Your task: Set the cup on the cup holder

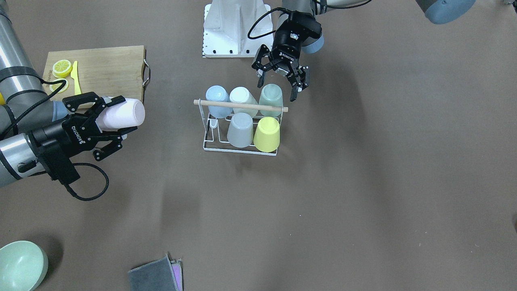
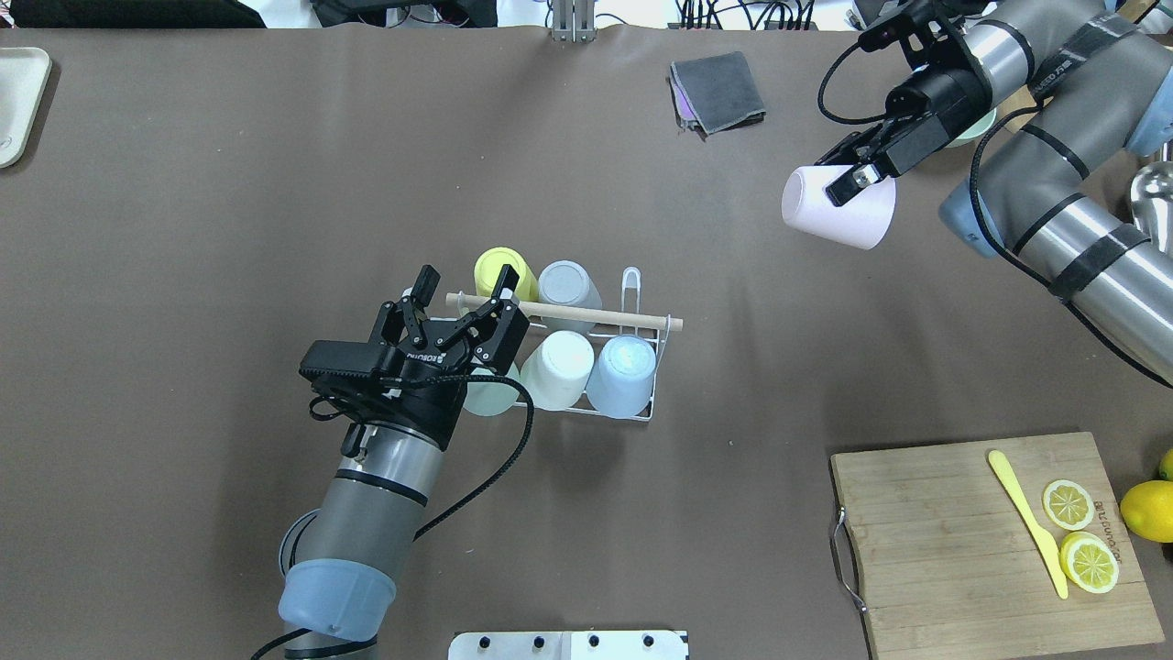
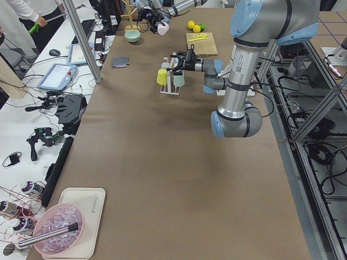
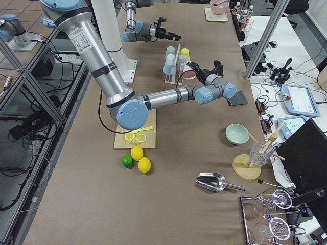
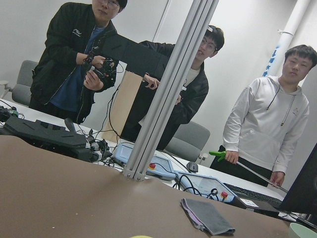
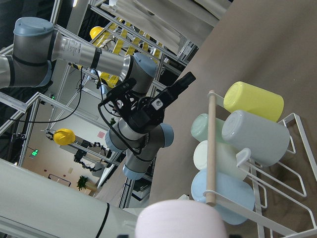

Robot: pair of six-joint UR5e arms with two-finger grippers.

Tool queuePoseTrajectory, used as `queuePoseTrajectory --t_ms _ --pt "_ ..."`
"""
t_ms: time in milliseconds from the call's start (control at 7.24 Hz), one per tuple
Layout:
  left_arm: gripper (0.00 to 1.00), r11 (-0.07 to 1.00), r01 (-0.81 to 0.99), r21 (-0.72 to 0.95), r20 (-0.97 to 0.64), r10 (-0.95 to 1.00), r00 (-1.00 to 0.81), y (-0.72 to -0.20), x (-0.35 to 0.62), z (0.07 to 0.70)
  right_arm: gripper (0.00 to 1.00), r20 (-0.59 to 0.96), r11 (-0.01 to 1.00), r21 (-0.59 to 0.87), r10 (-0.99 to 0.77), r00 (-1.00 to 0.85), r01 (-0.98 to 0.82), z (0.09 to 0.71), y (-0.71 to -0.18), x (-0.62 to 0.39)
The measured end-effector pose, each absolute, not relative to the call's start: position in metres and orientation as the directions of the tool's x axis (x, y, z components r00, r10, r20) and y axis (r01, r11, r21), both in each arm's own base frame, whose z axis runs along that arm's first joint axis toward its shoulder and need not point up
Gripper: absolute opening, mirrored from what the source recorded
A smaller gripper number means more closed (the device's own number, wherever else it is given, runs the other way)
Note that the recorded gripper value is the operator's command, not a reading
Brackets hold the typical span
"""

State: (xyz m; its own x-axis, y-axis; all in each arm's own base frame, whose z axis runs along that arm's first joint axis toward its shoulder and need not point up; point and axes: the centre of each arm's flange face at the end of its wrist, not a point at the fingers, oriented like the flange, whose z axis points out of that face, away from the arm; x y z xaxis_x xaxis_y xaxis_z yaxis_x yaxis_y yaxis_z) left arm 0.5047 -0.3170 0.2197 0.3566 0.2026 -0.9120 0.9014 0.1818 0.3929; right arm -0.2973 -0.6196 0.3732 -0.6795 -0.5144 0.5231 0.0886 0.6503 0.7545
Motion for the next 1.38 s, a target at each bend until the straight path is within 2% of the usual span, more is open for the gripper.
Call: queuePoseTrajectory --t_ms 552,966,1381 --pt "0.98 0.205 0.864 0.461 -0.87 0.297 0.394 -0.411 0.455 0.217 0.31 0.435 0.605 0.796 -0.531 -0.727 0.034 0.342 -0.619 -0.315" --pt "0.98 0.223 0.819 0.529 -0.837 0.297 0.459 -0.462 0.413 0.254 0.3 0.317 0.566 0.82 -0.566 -0.761 -0.079 0.342 -0.621 -0.331" --pt "0.98 0.348 0.723 0.596 -0.803 0.277 0.528 -0.514 0.364 0.301 0.3 0.208 0.534 0.827 -0.581 -0.787 -0.176 0.338 -0.62 -0.365"
